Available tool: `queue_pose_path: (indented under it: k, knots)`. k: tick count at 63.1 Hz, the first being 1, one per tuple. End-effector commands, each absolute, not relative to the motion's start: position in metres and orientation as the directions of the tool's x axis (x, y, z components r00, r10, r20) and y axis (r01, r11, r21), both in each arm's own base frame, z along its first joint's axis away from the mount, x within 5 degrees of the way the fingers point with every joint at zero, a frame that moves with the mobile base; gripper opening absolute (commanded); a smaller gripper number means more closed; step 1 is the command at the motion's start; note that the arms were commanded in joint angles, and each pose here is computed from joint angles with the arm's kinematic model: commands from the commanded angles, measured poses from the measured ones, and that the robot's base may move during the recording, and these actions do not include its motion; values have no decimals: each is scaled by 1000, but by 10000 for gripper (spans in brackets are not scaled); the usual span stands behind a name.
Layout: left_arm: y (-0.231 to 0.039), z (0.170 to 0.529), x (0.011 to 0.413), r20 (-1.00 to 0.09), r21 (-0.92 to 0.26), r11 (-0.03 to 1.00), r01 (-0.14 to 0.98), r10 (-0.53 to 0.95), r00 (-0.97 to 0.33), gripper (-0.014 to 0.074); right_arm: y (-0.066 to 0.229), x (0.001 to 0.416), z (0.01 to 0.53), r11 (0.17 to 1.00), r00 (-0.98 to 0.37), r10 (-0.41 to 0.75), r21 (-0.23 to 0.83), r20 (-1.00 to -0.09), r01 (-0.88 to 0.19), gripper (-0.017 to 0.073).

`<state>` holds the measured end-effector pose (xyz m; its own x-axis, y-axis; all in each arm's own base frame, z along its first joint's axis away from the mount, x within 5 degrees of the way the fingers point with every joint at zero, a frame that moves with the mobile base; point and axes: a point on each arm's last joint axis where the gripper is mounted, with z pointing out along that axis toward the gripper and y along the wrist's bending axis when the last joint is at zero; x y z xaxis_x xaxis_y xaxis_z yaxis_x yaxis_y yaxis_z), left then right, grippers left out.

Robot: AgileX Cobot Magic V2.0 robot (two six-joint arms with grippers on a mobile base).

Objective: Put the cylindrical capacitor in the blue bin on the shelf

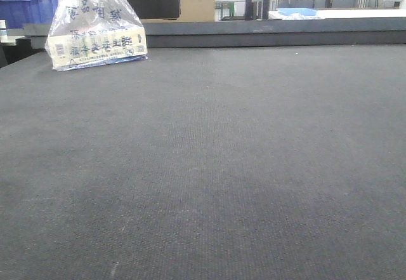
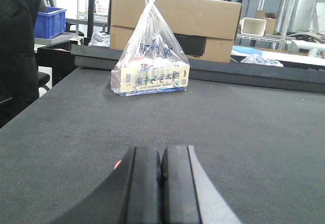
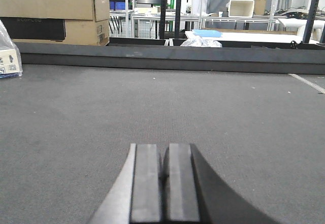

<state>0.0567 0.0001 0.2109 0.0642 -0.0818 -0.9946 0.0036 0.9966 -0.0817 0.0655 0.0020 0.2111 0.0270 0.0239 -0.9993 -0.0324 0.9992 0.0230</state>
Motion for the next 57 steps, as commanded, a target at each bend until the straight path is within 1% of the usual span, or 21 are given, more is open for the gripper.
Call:
queue_pose_path:
  k: [1,47,52,57]
  knots:
    - [0,213,56,-992,-92,996,15,-93,86,-111,2,65,214,999,57,23,22,-998,-27,-162]
    - [0,213,56,-992,-92,996,15,-93,86,-111,2,65,214,999,57,23,22,-998,-27,-162]
    - [0,214,56,-993,-75,997,16,-76,96,-111,1,65,215,999,69,24,22,-997,-26,-162]
    - [0,213,56,-991,-101,995,16,-102,86,-111,1,65,215,999,66,28,27,-997,-26,-162]
